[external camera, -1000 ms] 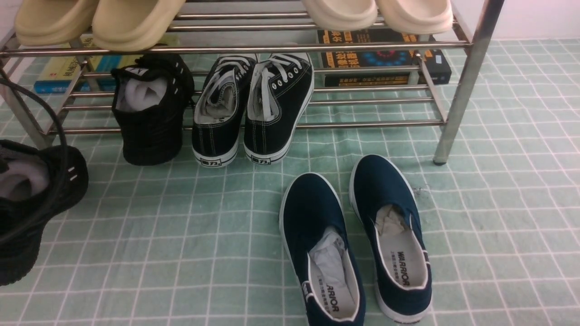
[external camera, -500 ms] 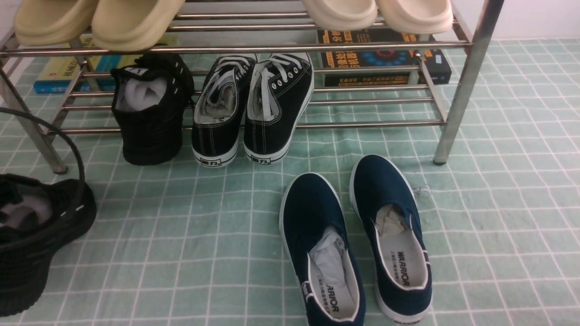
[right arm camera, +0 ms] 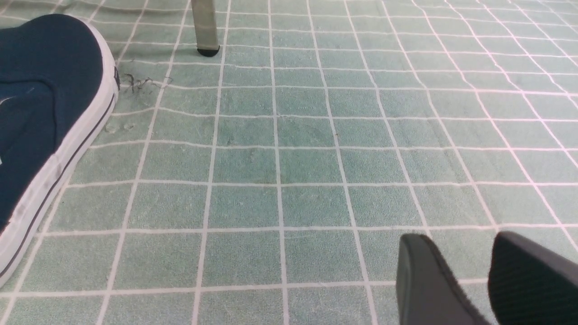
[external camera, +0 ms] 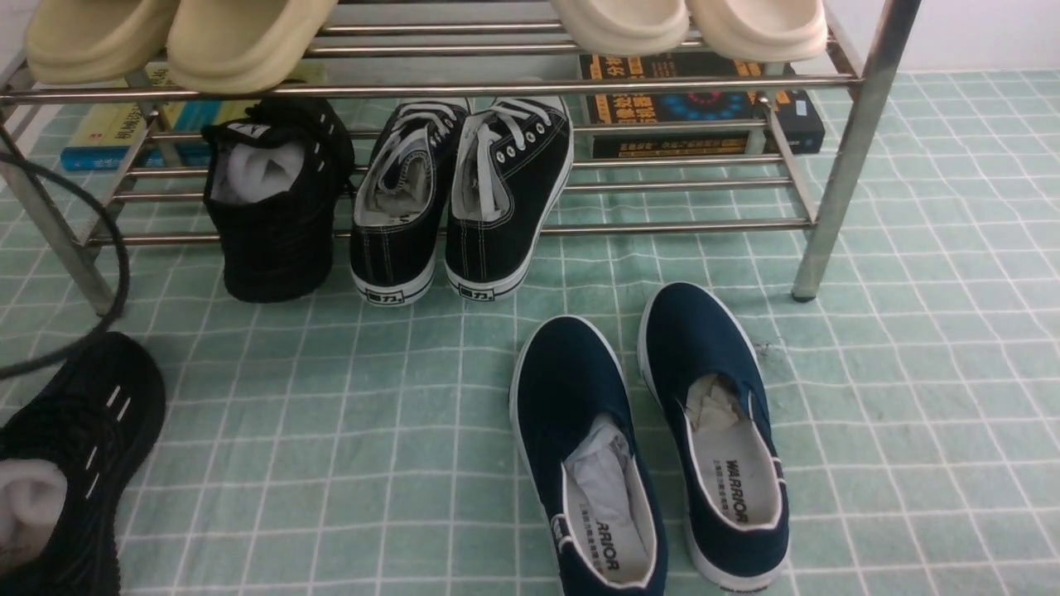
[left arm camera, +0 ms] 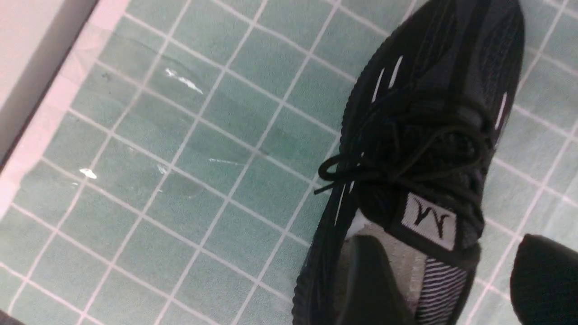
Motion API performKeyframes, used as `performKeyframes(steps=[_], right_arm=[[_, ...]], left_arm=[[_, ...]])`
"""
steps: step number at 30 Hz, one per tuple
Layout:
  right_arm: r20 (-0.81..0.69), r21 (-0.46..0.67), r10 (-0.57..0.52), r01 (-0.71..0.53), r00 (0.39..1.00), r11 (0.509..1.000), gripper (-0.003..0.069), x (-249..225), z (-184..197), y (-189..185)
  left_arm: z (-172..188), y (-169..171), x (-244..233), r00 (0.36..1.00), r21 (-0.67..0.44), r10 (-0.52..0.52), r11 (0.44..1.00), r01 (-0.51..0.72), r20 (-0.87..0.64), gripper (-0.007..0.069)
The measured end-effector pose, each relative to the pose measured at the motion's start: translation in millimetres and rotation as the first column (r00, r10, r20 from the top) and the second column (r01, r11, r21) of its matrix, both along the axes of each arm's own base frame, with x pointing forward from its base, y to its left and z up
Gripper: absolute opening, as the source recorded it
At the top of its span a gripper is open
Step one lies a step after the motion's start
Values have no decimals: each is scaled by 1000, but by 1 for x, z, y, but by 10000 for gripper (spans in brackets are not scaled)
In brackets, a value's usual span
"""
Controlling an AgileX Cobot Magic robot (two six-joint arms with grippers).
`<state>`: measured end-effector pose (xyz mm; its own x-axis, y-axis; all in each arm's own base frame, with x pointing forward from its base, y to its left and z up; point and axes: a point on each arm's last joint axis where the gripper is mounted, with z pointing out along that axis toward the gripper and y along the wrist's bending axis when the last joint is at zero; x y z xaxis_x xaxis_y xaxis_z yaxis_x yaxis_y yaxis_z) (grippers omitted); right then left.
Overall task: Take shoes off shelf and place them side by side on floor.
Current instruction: 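Set the held shoe down on the floor in front of the rack with the left gripper, then grasp the leftmost shoe on the bottom shelf of the shoe rack with the left gripper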
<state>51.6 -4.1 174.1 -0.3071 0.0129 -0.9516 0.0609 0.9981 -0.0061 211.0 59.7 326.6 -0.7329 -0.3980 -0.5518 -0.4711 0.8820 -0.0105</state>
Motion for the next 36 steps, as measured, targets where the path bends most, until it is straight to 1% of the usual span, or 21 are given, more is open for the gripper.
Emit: performKeyframes(steps=[2,5,6,7,8,9,10,11,12,13,15,19,20,22,26,27,30,31,32,35,36], right_arm=[[0,0,0,0,1000,1000,239,0,0,0],[0,0,0,0,1000,1000,239,0,0,0],[0,0,0,0,1000,1000,239,0,0,0],[0,0,0,0,1000,1000,239,0,0,0],[0,0,0,0,1000,1000,239,0,0,0],[0,0,0,0,1000,1000,239,0,0,0],[0,0,0,0,1000,1000,239,0,0,0],[0,0,0,0,1000,1000,239,0,0,0],[0,0,0,0,1000,1000,239,0,0,0],[0,0,0,0,1000,1000,239,0,0,0],[0,0,0,0,1000,1000,239,0,0,0],[0,0,0,0,1000,1000,239,0,0,0],[0,0,0,0,1000,1000,239,0,0,0],[0,0,0,0,1000,1000,239,0,0,0],[0,0,0,0,1000,1000,239,0,0,0],[0,0,0,0,1000,1000,239,0,0,0],[0,0,0,0,1000,1000,239,0,0,0],[0,0,0,0,1000,1000,239,0,0,0],[0,0,0,0,1000,1000,239,0,0,0],[0,0,0,0,1000,1000,239,0,0,0],[0,0,0,0,1000,1000,239,0,0,0]], left_arm=[[9,-1,2,1000,-19,-6,1000,6,7,363],[18,-7,12,998,-87,-57,995,56,-5,181],[18,-7,14,998,-99,-63,993,62,-8,155],[14,-11,22,995,-157,-93,984,87,-28,58],[14,-12,23,995,-173,-96,981,90,-29,51],[5,-15,32,989,-237,-130,965,109,-71,12],[4,-16,33,988,-250,-133,962,111,-73,10],[-6,-18,41,981,-303,-158,946,117,-116,1],[-7,-18,42,979,-305,-160,945,116,-123,1],[-14,-20,49,973,-340,-173,934,112,-155,1],[-20,-22,55,966,-354,-184,929,111,-181,1],[-27,-51,71,946,-321,-241,933,164,-215,29],[-26,-52,71,946,-313,-242,935,168,-216,31],[-23,-71,79,949,-269,-240,946,182,-205,61],[-16,-88,98,964,-202,-198,966,161,-178,134],[-16,-89,99,965,-199,-195,967,159,-175,139],[-10,-89,129,979,-160,-147,979,124,-140,244],[-10,-89,134,981,-157,-139,981,118,-132,268],[-9,-89,136,982,-158,-137,981,116,-129,274],[-4,-91,160,992,-151,-105,984,93,-76,354],[-6,-91,161,991,-149,-105,985,92,-79,354]])
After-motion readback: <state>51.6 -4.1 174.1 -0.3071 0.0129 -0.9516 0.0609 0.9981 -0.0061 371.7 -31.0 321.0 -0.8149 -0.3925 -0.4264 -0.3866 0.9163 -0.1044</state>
